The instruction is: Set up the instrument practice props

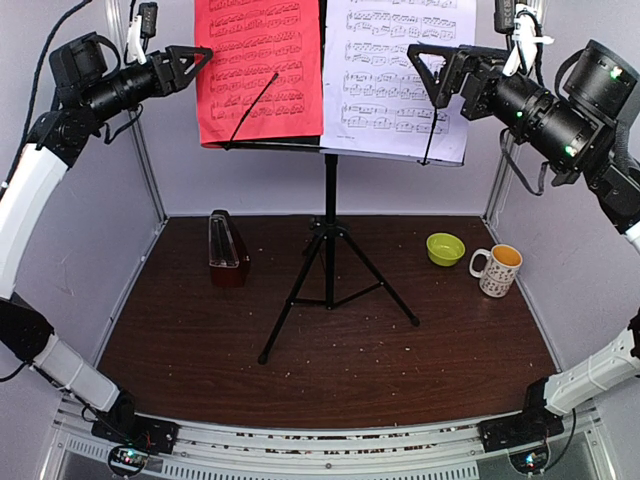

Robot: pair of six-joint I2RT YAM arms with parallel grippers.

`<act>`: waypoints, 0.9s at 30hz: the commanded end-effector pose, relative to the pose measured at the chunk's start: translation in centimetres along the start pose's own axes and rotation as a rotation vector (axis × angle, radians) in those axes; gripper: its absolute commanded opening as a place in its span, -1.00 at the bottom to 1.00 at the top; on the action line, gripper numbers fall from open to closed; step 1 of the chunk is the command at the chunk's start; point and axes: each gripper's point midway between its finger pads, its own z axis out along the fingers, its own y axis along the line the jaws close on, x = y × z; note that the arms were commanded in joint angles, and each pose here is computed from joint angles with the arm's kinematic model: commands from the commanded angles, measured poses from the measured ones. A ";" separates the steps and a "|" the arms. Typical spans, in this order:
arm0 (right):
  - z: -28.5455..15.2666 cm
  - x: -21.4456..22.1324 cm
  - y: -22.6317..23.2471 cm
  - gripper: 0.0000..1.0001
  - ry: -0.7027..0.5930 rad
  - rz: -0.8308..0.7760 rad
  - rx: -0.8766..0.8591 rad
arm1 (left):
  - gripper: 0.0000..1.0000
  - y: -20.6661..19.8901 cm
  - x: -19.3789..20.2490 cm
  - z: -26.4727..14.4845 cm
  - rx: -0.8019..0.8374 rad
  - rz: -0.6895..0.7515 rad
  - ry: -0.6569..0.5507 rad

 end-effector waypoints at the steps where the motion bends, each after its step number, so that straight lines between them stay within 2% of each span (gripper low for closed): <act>1: -0.7 -0.4 -0.5 0.97 -0.004 0.002 0.013 | 0.26 -0.6 -3.0 0.0 0.052 -0.004 -0.091; 5: -0.8 -0.5 -0.5 0.97 -0.003 -0.005 0.013 | 0.08 -1.5 -3.4 0.2 0.114 0.002 -0.112; 9: -0.7 -0.4 -0.4 0.97 -0.004 -0.008 0.009 | -0.22 -1.8 -3.9 0.2 0.130 0.010 -0.130; 11: -0.6 -0.4 -0.3 0.98 -0.004 -0.009 0.006 | -0.32 -2.0 -4.0 0.2 0.141 0.012 -0.134; 16: -0.4 -0.2 -0.1 0.97 -0.002 -0.010 -0.002 | -0.44 -2.1 -4.2 0.0 0.146 0.015 -0.137; 23: -0.3 -0.1 0.0 0.97 0.000 -0.007 -0.003 | -0.47 -2.2 -4.1 0.0 0.146 0.021 -0.134; 27: -0.3 0.0 0.0 0.97 0.001 -0.005 -0.003 | -0.57 -2.2 -3.9 0.2 0.155 0.017 -0.129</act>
